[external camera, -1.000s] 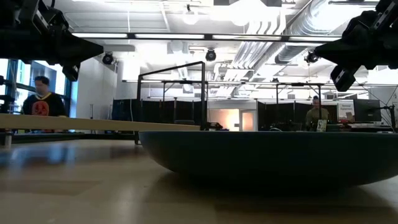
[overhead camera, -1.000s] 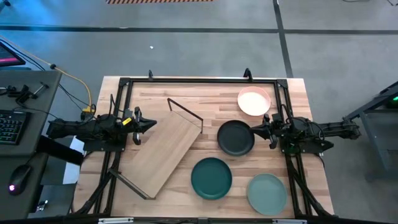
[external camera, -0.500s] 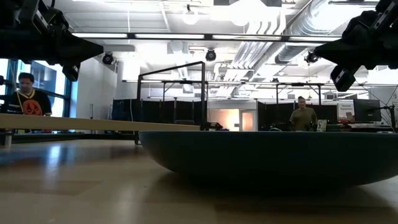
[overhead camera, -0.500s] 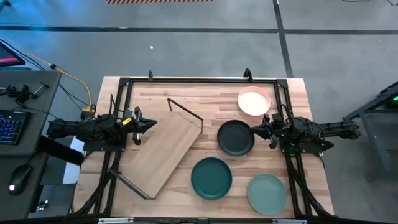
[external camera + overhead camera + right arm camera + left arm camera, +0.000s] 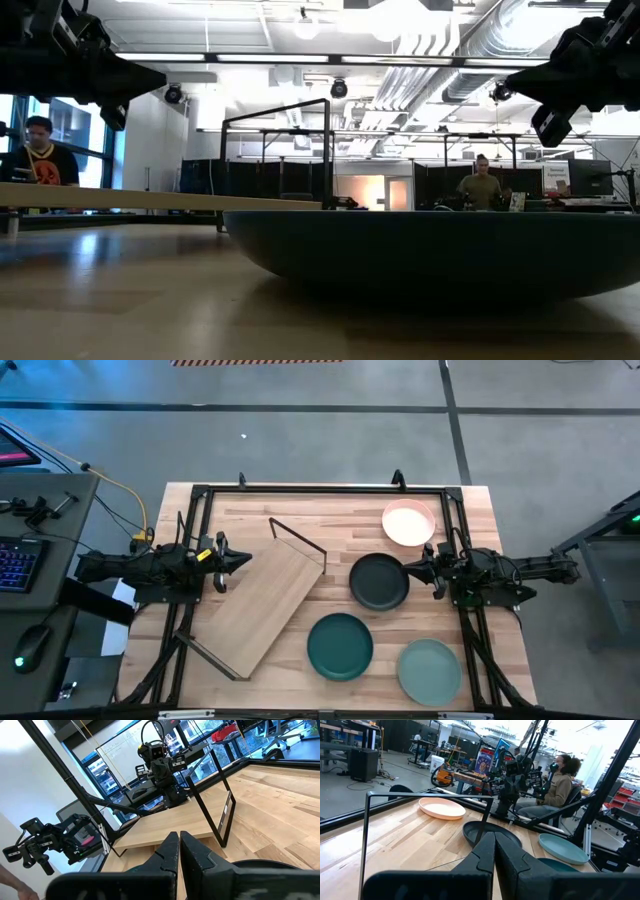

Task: Place and stack plates onto a shelf

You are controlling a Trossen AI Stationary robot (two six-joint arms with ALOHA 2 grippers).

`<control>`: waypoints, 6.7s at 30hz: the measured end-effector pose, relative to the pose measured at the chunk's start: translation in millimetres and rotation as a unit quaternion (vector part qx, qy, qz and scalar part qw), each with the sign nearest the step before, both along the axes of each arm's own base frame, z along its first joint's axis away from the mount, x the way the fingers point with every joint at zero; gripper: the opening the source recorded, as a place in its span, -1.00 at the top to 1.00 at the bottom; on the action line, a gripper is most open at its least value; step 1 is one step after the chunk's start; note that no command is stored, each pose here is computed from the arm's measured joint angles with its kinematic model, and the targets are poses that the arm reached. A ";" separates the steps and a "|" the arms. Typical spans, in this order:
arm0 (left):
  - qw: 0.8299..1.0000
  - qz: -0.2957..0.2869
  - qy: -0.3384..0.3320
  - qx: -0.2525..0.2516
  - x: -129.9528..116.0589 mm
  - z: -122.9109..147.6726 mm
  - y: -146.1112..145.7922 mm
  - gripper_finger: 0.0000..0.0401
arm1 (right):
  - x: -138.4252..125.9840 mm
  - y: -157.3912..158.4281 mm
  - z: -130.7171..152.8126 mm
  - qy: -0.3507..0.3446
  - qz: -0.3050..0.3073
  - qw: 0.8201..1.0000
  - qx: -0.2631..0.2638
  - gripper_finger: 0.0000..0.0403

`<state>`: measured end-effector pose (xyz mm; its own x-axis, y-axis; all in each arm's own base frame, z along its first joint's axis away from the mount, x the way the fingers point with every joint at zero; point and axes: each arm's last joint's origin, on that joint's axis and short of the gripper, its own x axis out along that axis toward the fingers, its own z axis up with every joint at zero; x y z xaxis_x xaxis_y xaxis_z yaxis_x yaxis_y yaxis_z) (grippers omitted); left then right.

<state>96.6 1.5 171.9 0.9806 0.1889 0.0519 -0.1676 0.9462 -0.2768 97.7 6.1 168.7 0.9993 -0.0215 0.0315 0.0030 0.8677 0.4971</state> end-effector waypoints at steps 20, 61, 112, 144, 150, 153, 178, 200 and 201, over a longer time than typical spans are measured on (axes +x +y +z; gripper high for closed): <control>1.000 0.000 0.000 0.000 0.0 0.0 0.0 1.00 | 0.0 -0.6 0.2 0.000 -0.010 1.000 -0.012 1.00; 1.000 0.000 0.000 0.000 0.0 0.0 0.0 1.00 | 35.7 -5.4 11.7 0.482 -0.273 0.764 0.330 -0.07; 1.000 0.000 0.000 0.000 0.0 0.0 0.0 1.00 | 72.0 15.8 54.6 0.403 -0.053 0.880 0.248 1.00; 1.000 0.000 0.000 0.000 0.0 0.0 0.0 1.00 | 267.9 101.8 34.8 0.385 -0.148 0.859 0.303 1.00; 1.000 0.000 0.000 0.000 0.0 -0.1 0.0 1.00 | 267.8 100.2 34.4 0.379 -0.162 0.857 0.309 1.00; 1.000 0.000 0.000 0.000 0.0 0.0 0.0 1.00 | 268.4 99.1 34.7 0.375 -0.165 0.856 0.316 1.00; 1.000 0.000 0.000 0.000 0.0 0.0 0.0 1.00 | 269.2 98.1 35.5 0.359 -0.180 0.860 0.314 1.00; 1.000 0.000 0.000 0.000 0.0 -0.1 0.0 1.00 | 275.2 101.4 29.0 0.286 -0.246 0.855 0.356 1.00; 1.000 0.000 0.000 0.000 0.0 0.0 0.0 1.00 | 276.6 101.7 26.6 0.279 -0.251 0.854 0.361 1.00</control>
<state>96.6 1.4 171.9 0.9806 0.1889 0.0519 -0.1677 0.9463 -0.2764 374.3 107.9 195.4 0.7130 -0.2638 -0.6496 0.6961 0.1560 0.7008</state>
